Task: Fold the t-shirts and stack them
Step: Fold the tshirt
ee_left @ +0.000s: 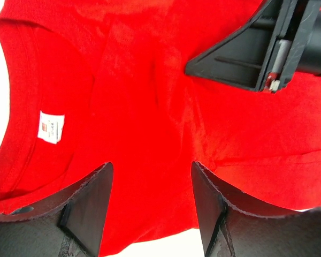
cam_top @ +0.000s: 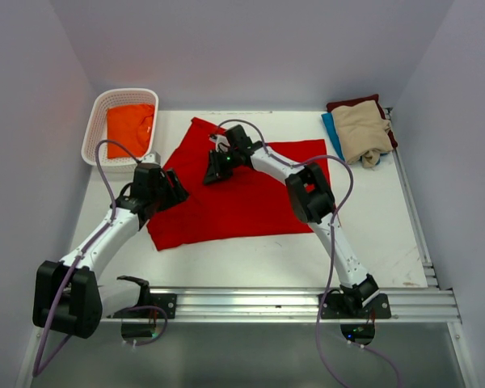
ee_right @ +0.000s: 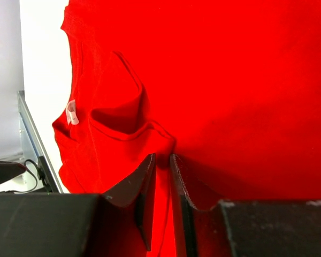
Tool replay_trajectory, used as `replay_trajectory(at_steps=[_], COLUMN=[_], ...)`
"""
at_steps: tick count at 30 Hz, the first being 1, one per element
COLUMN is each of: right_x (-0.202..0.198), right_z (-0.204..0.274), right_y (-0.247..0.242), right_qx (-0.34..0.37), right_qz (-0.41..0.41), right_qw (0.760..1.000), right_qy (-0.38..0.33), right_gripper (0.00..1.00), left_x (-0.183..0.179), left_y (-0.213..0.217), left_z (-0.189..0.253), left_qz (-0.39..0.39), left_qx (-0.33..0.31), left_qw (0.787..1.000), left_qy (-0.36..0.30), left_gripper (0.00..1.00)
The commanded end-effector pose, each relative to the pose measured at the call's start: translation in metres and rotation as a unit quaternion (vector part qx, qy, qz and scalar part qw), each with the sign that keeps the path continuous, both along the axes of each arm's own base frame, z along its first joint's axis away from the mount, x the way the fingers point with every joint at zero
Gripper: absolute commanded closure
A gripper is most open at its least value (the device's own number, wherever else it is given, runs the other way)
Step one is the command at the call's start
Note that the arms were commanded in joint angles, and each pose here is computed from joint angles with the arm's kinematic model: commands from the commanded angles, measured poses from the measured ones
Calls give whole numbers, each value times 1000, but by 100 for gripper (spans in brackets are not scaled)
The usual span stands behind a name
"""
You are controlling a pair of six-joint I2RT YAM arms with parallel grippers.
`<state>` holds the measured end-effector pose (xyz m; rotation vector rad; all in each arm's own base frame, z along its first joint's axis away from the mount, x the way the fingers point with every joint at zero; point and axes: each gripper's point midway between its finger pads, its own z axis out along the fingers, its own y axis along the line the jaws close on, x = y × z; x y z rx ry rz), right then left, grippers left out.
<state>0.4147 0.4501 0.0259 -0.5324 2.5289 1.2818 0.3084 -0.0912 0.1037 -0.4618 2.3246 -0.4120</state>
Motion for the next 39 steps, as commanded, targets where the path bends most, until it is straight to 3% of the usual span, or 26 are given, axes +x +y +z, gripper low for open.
replay_trajectory(at_steps=[1,5,10,34,39], right_x=[-7,-10,-11,-14,-10], right_z=[-5,-8,-6,72,66], right_y=[5,4,4,-8,-19], right_qx=[7,7,12,64,34], right_qz=[5,5,4,-16,-41], right_qw=[1000,1000,1000,993,993], right_qy=[12,17,15,-99,-108], right_gripper=[79,83,100,100,100], left_x=[5,4,4,1,0], left_y=[2,3,4,5,6], left_z=[1,-1,-3,-11,-14], left_qz=[-5,-5,-5,-6,-5], left_qx=[-1,-2,-4,-6,-5], left_qw=[1000,1000,1000,1000,1000], left_qy=[-17,-15,-14,-7,-5], left_gripper=[36,37,38,40,40])
